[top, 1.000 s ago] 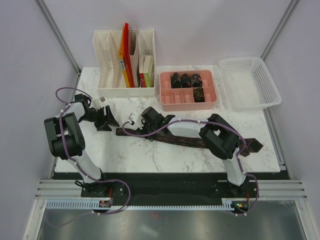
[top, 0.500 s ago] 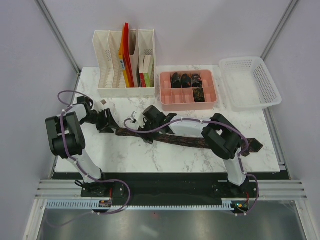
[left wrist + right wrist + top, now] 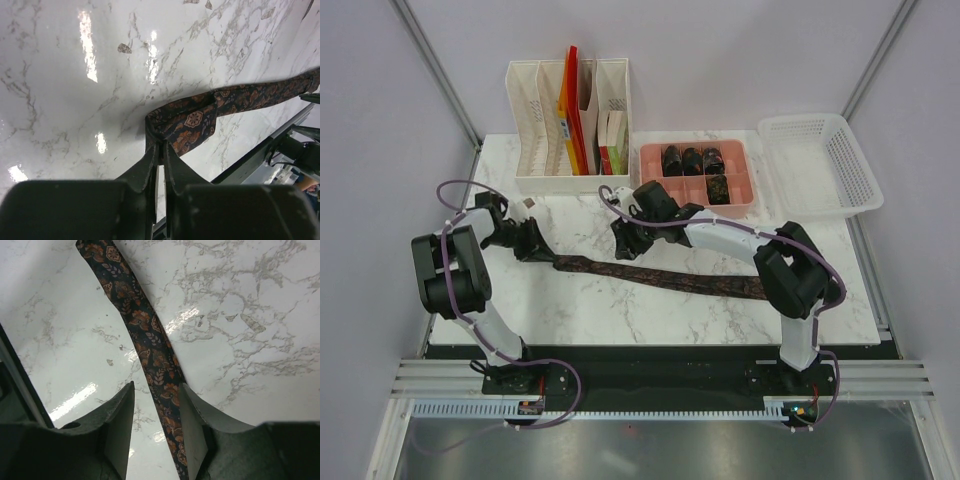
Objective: Roll the ties
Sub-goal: Roll the tie at the center of the board.
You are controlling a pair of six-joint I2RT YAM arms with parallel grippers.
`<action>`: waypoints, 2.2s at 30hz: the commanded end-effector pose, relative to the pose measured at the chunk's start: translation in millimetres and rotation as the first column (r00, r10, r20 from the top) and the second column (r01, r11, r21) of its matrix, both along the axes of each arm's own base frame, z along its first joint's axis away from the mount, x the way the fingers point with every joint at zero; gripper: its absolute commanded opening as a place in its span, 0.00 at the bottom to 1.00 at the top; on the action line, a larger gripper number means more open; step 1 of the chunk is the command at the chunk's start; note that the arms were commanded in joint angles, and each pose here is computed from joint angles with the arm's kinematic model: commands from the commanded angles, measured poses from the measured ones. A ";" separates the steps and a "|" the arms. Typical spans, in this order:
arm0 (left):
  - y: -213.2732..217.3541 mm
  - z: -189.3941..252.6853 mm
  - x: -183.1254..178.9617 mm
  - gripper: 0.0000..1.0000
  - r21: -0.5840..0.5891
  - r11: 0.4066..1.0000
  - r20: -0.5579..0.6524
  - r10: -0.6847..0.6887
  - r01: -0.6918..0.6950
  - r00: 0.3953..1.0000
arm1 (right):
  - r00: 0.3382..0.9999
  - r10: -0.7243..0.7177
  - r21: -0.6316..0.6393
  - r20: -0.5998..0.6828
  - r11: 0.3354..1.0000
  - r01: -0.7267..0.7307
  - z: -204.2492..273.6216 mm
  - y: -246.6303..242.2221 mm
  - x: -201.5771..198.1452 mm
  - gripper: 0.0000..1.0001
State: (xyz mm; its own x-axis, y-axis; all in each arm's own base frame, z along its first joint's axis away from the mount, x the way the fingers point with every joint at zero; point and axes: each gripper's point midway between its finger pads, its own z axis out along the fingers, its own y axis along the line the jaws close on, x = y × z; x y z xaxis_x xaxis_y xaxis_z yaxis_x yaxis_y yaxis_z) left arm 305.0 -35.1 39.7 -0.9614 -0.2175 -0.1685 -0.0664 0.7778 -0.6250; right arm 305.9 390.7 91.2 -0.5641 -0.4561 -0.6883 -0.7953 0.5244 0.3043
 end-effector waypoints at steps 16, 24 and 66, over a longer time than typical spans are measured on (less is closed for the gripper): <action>-38.0 73.6 11.7 0.02 0.208 0.971 0.211 -0.162 0.117 0.964 | 0.886 -0.092 0.176 -0.455 0.966 0.190 -12.0 11.4 -15.8 0.27; -80.9 66.2 0.7 0.02 0.176 0.962 0.150 -0.235 0.208 0.961 | 0.859 -0.111 0.215 -0.500 0.945 0.247 -5.4 -6.4 -9.9 0.36; -192.0 8.2 -11.3 0.04 0.024 0.990 -0.032 -0.135 0.136 0.990 | 0.727 -0.267 0.166 -0.633 0.870 0.464 -28.5 -34.8 -16.2 0.46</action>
